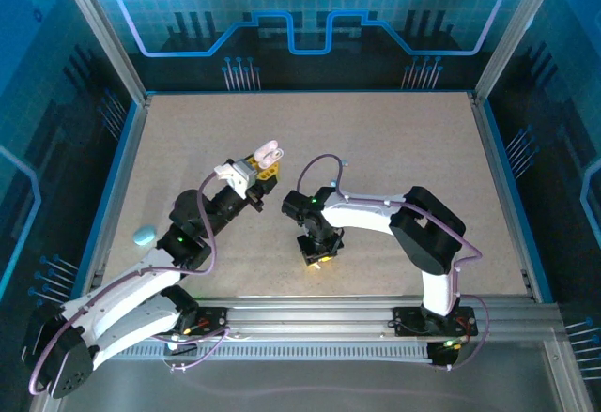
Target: Insert the wireless bluetooth earbuds into the charging case
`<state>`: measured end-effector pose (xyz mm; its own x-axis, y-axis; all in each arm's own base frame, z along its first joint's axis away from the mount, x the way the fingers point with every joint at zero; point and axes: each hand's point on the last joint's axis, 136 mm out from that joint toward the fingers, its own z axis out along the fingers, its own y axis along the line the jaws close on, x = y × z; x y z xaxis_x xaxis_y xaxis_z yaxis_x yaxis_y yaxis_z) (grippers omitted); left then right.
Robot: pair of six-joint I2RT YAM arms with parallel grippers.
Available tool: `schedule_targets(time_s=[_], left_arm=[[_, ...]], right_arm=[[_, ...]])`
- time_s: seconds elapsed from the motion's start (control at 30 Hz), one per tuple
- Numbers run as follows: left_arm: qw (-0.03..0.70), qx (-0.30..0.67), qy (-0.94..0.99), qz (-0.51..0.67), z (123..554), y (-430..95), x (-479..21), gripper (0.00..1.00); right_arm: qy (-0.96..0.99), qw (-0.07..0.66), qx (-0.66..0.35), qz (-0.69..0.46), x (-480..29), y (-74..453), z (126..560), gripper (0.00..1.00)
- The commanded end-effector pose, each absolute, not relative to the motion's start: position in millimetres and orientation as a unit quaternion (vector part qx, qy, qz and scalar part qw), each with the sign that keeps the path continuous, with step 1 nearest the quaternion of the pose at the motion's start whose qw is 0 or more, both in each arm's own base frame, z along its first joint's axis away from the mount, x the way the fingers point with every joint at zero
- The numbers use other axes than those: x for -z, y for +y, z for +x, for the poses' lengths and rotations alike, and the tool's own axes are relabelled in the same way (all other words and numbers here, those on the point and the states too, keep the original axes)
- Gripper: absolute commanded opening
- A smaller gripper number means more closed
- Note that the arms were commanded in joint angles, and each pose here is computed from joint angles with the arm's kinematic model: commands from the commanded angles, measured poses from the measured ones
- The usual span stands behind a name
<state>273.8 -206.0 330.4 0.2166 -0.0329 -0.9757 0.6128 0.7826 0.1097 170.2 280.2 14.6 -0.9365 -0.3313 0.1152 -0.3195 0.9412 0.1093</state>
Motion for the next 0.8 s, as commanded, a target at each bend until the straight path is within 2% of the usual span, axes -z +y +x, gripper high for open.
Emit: schedule_targets(time_s=[0.0,0.33,0.77], left_arm=[[0.75,0.211,0.578,0.241,277,-203,-340,0.23],[0.744,0.225,0.581,0.242,281,-210,-337,0.23],[0.74,0.232,0.583,0.242,282,-213,-337,0.23]], right_arm=[[-0.988,0.04,0.031,0.148,-24,269,178,0.32],[-0.997,0.018,0.037,0.064,-28,221,193,0.31],[-0.998,0.032,0.035,0.036,-14,204,200,0.32]])
